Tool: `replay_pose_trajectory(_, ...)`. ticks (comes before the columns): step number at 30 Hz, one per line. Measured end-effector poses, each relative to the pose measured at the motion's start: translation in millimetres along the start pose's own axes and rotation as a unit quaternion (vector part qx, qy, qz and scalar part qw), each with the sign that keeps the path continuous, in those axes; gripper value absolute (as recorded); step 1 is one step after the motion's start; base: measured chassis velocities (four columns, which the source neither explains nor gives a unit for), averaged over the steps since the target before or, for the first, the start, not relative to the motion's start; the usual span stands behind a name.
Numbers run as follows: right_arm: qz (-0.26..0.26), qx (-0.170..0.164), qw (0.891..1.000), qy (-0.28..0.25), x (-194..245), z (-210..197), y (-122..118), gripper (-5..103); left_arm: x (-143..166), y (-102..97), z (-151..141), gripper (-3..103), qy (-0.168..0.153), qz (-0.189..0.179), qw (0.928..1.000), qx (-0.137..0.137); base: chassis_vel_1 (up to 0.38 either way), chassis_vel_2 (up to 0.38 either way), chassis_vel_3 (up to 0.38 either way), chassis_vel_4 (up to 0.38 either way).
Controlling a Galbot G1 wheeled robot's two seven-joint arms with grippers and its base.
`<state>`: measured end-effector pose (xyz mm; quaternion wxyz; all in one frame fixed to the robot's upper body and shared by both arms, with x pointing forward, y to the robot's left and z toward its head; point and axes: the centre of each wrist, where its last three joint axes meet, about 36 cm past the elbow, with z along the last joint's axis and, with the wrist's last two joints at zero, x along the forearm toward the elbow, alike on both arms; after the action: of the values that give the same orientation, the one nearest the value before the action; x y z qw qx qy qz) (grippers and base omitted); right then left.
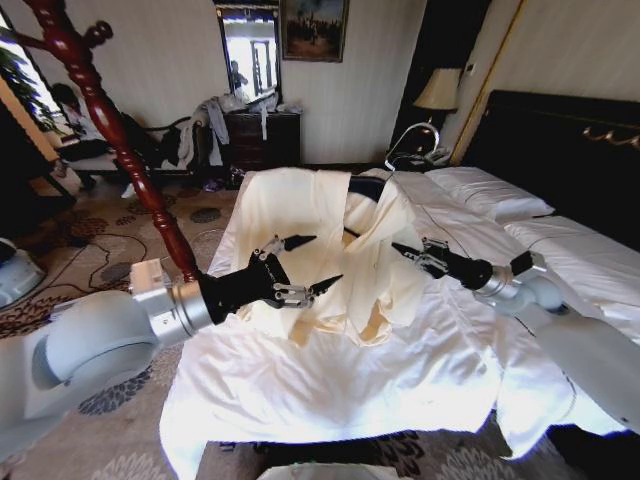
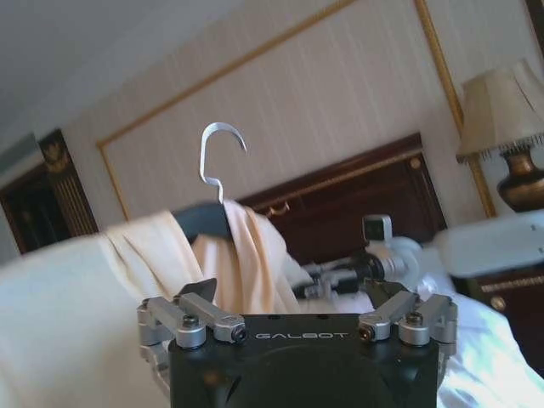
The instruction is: Pick up the clothes from the bed and hang them on the clothes hanger.
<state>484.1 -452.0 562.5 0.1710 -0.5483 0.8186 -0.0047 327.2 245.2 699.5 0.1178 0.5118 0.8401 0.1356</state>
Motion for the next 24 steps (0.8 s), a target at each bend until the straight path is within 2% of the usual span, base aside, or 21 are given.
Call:
replay_pose_trajectory(2,-0.008,0.008,1.0,0.011,3.6,1.9,0.2,21,-0.5,3.0,-6.4,100,-0.02,-0.016,0.9996,0.014,0.0,0.0,0.0,0.0)
replay_pose_trajectory(4,-0.021,0.02,0.999,0.027,7.9,6.2,0.8,21,0.3,13.9,-12.4,100,-0.038,-0.045,0.9978,0.029,0.0,0.0,0.0,0.0)
replay_pose_trajectory(6,-0.025,0.023,0.999,0.032,9.2,8.1,1.1,21,1.0,18.9,-14.6,100,-0.043,-0.056,0.997,0.032,0.0,0.0,0.0,0.0)
replay_pose_trajectory(7,-0.029,0.03,0.998,0.037,11.1,12.1,1.7,21,3.2,30.1,-17.6,100,-0.048,-0.077,0.9953,0.032,0.0,0.0,0.0,0.0)
replay_pose_trajectory(9,-0.034,0.036,0.998,0.039,11.9,15.8,2.0,21,6.4,42.4,-18.0,100,-0.039,-0.098,0.9941,0.025,0.0,0.0,0.0,0.0)
replay_pose_trajectory(10,-0.034,0.036,0.998,0.039,11.9,15.8,2.0,21,6.4,42.4,-18.0,100,-0.039,-0.098,0.9941,0.025,0.0,0.0,0.0,0.0)
replay_pose_trajectory(12,-0.042,0.044,0.997,0.045,13.0,19.9,1.5,21,12.4,58.0,-15.8,100,-0.006,-0.116,0.9932,0.012,0.0,0.0,0.0,0.0)
replay_pose_trajectory(14,-0.057,0.055,0.995,0.053,14.3,22.7,-1.1,21,16.4,67.0,-9.2,100,0.02,-0.109,0.9937,0.014,0.0,0.0,0.0,0.0)
replay_pose_trajectory(16,-0.064,0.058,0.995,0.055,14.2,23.1,-2.0,21,17.2,68.8,-5.8,100,0.028,-0.101,0.9943,0.015,0.0,0.0,0.0,0.0)
replay_pose_trajectory(18,-0.087,0.066,0.992,0.06,12.4,21.9,-4.3,21,19.3,74.3,5.4,100,0.048,-0.073,0.9961,0.016,0.0,0.0,0.0,0.0)
replay_pose_trajectory(20,-0.095,0.071,0.991,0.064,11.7,21.0,-5.0,21,19.7,76.2,9.6,100,0.051,-0.062,0.9966,0.018,0.0,0.0,0.0,0.0)
replay_pose_trajectory(24,-0.115,0.082,0.987,0.079,14.5,20.4,-7.9,21,20.4,78.5,23.4,100,0.059,-0.024,0.9969,0.047,0.0,0.0,0.0,0.0)
